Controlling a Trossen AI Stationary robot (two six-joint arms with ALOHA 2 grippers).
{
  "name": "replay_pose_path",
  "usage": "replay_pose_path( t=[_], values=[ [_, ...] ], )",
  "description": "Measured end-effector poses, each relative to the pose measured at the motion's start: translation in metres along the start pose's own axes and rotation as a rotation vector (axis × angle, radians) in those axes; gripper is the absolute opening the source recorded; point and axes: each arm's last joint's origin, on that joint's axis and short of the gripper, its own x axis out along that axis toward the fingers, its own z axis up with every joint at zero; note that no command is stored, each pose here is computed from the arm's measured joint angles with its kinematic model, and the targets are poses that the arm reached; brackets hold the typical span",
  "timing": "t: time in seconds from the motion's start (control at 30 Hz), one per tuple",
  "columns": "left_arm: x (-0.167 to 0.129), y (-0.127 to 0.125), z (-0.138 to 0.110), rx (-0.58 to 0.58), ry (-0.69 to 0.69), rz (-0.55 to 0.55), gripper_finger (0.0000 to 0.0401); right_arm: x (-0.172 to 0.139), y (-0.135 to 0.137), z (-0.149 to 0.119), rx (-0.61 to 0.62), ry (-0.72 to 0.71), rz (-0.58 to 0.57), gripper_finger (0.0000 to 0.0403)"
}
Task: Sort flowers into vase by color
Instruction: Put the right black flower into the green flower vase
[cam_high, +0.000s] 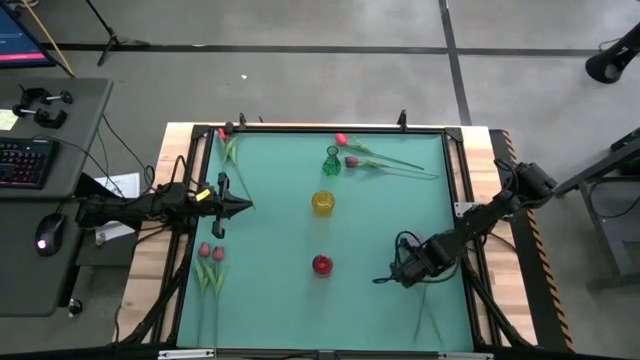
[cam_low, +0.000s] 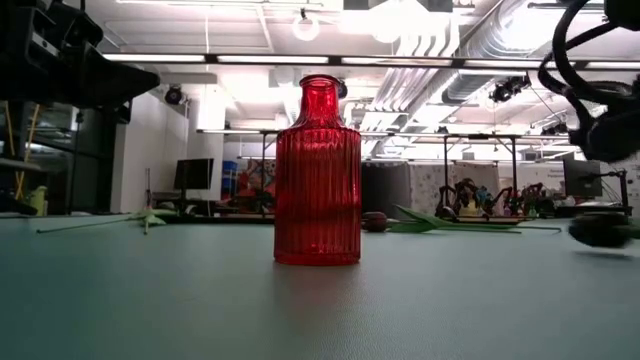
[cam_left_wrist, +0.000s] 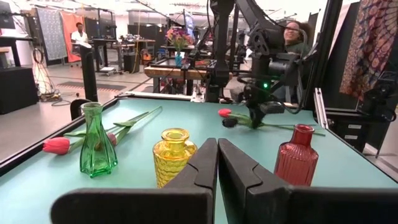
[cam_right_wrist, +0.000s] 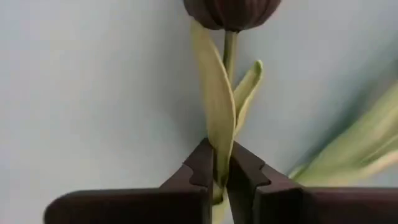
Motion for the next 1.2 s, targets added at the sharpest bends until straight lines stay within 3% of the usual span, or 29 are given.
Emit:
replay_pose_path(
  t=[0.03, 0.13, 0.3, 0.37, 0.5, 0.67, 0.77, 0.9, 1.2],
  values=[
    [0.000, 0.000, 0.000, 0.000, -0.001, 0.000, 0.0000, -0.010, 0.002, 0.001, -0.022, -0.034, 0.009, 0.0014],
    [0.000, 0.000, 0.000, 0.000, 0.000, 0.000, 0.0000, -0.054, 0.019, 0.002, -0.070, -0.200, 0.184, 0.0004],
    [0.000, 0.000, 0.000, 0.000, -0.001, 0.000, 0.0000, -0.123, 0.028, 0.022, -0.145, -0.663, 0.439, 0.0002],
    [0.000, 0.000, 0.000, 0.000, 0.000, 0.000, 0.0000, -0.143, 0.027, 0.037, -0.162, -0.847, 0.478, 0.0002],
    [0.000, 0.000, 0.000, 0.000, 0.000, 0.000, 0.0000, -0.182, 0.033, 0.082, -0.225, -1.103, 0.541, 0.0001],
    [0.000, 0.000, 0.000, 0.000, 0.000, 0.000, 0.0000, -0.226, 0.034, 0.158, -0.411, -1.356, 0.832, 0.0001],
    [0.000, 0.000, 0.000, 0.000, 0.000, 0.000, 0.0000, -0.236, 0.022, 0.198, -0.380, -1.472, 0.767, 0.0000],
    [0.000, 0.000, 0.000, 0.000, 0.000, 0.000, 0.0000, -0.222, 0.016, 0.239, -0.363, -1.461, 0.624, 0.0000],
    [0.000, 0.000, 0.000, 0.000, 0.000, -0.001, 0.0000, -0.204, 0.036, 0.276, -0.460, -1.449, 0.491, 0.0000]
  ],
)
